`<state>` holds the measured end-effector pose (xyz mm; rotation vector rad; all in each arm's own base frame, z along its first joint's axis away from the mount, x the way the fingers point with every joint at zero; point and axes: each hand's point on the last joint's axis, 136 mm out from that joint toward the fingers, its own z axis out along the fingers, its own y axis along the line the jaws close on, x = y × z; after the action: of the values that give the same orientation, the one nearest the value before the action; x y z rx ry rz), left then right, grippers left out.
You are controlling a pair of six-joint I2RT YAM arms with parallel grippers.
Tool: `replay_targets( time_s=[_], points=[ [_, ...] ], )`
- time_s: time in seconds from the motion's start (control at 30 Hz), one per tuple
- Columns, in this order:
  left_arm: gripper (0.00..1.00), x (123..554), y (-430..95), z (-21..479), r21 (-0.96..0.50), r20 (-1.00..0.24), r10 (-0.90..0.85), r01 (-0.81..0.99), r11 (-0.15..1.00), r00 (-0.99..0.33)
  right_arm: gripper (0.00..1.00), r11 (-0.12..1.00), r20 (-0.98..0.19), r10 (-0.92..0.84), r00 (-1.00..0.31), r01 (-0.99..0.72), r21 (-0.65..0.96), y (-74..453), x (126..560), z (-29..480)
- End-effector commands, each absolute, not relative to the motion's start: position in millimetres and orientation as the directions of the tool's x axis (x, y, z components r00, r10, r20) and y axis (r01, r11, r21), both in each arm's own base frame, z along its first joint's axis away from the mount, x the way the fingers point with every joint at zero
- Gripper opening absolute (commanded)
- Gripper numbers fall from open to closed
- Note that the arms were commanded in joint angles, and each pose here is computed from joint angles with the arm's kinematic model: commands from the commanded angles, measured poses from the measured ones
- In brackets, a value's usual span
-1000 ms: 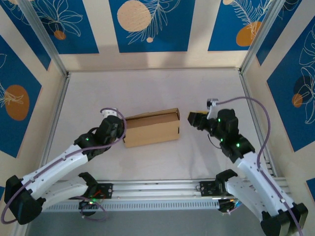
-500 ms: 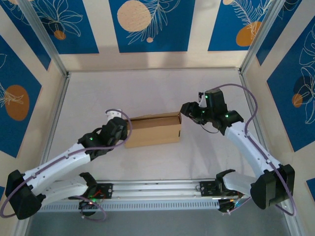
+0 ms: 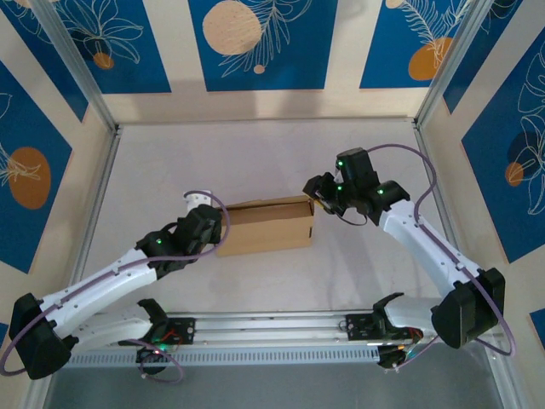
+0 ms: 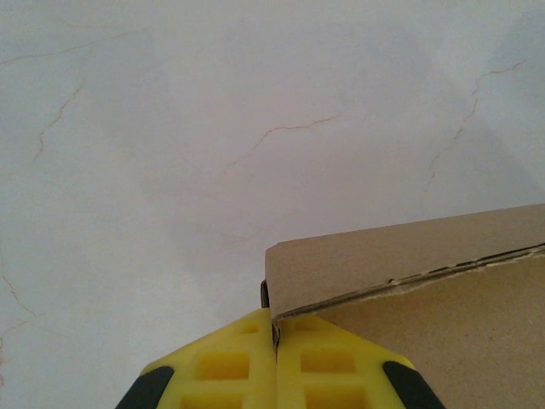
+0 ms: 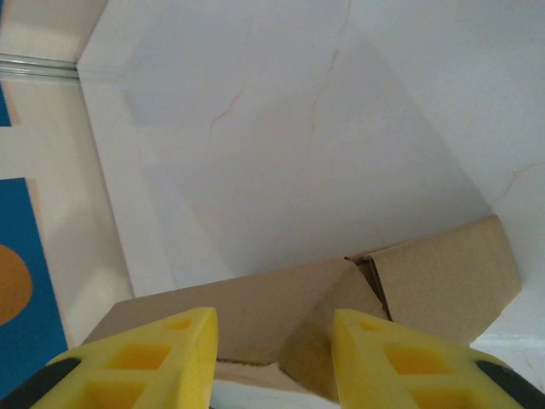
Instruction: Fold the paper box
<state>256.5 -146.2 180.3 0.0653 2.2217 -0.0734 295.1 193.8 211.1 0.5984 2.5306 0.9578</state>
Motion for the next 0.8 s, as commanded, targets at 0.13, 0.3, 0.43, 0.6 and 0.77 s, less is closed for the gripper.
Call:
replay_targets(
  time_s=[0.13,0.3,0.43,0.6,0.77],
  points=[
    [0.0,235.3,-137.5,146.3,0.074,-0.699,0.139,0.122,0.99,-0.702,0.34,0.745,-0.242,0.444,-0.863,0.206,0.635,200.6,285.3,199.1],
    [0.0,234.3,-137.7,147.3,0.065,-0.7,0.132,0.121,0.99,-0.702,0.21,0.782,-0.283,0.412,-0.866,0.177,0.598,197.3,278.3,187.5],
    [0.0,233.5,-136.7,149.6,0.058,-0.706,0.126,0.12,0.991,-0.697,0.17,0.818,-0.317,0.374,-0.872,0.149,0.556,196.0,270.0,178.4],
    [0.0,232.4,-133.5,156.1,0.052,-0.72,0.117,0.116,0.992,-0.684,0.17,0.846,-0.351,0.343,-0.871,0.124,0.519,190.1,260.6,169.5],
    [0.0,232.7,-133.9,157.0,0.049,-0.724,0.118,0.119,0.992,-0.68,0.22,0.865,-0.414,0.307,-0.857,0.07,0.497,184.8,264.0,177.3]
  ],
)
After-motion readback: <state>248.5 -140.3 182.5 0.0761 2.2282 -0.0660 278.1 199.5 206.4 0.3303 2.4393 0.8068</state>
